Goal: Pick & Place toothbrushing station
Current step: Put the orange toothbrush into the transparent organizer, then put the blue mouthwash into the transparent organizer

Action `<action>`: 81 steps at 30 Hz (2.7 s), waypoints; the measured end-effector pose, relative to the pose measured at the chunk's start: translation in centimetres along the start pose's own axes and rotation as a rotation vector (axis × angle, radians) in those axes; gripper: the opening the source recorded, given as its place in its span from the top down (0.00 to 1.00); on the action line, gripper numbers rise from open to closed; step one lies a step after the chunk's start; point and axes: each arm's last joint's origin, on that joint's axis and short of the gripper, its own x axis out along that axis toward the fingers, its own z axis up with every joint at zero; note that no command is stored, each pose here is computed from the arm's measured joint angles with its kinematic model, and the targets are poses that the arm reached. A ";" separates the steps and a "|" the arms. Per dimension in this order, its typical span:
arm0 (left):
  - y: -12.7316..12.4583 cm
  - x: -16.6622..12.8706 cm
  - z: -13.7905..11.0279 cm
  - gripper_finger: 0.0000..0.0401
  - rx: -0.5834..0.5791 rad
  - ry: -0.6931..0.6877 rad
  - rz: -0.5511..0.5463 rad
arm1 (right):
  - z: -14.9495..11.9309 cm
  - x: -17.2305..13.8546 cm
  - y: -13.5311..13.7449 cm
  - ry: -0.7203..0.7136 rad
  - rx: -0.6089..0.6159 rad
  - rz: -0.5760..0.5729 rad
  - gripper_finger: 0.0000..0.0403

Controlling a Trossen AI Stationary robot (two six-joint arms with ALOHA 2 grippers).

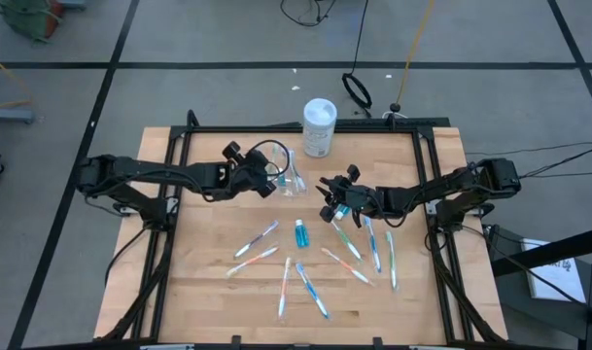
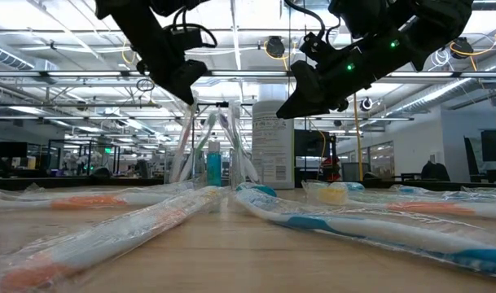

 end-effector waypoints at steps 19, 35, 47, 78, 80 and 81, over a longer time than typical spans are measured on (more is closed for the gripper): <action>0.0 -0.6 0.5 0.66 0.064 0.010 0.000 | 0.1 0.4 -0.7 0.003 0.008 -0.027 0.77; -2.0 -4.7 1.8 0.62 0.173 0.007 -0.182 | 0.1 0.5 -0.9 0.004 0.010 -0.035 0.77; -3.0 -5.2 1.5 0.62 0.180 0.061 -0.459 | -0.2 0.7 -0.8 0.058 0.003 0.124 0.77; -15.3 4.5 -4.9 0.53 1.229 -0.114 -0.679 | -0.6 1.1 -1.7 0.115 -0.003 0.138 0.77; -15.6 4.3 -4.8 0.51 1.243 -0.123 -0.601 | -0.6 1.1 -1.7 0.114 -0.002 0.138 0.77; -15.6 4.2 -4.9 0.49 1.250 -0.121 -0.567 | -0.6 1.1 -1.7 0.114 -0.002 0.138 0.77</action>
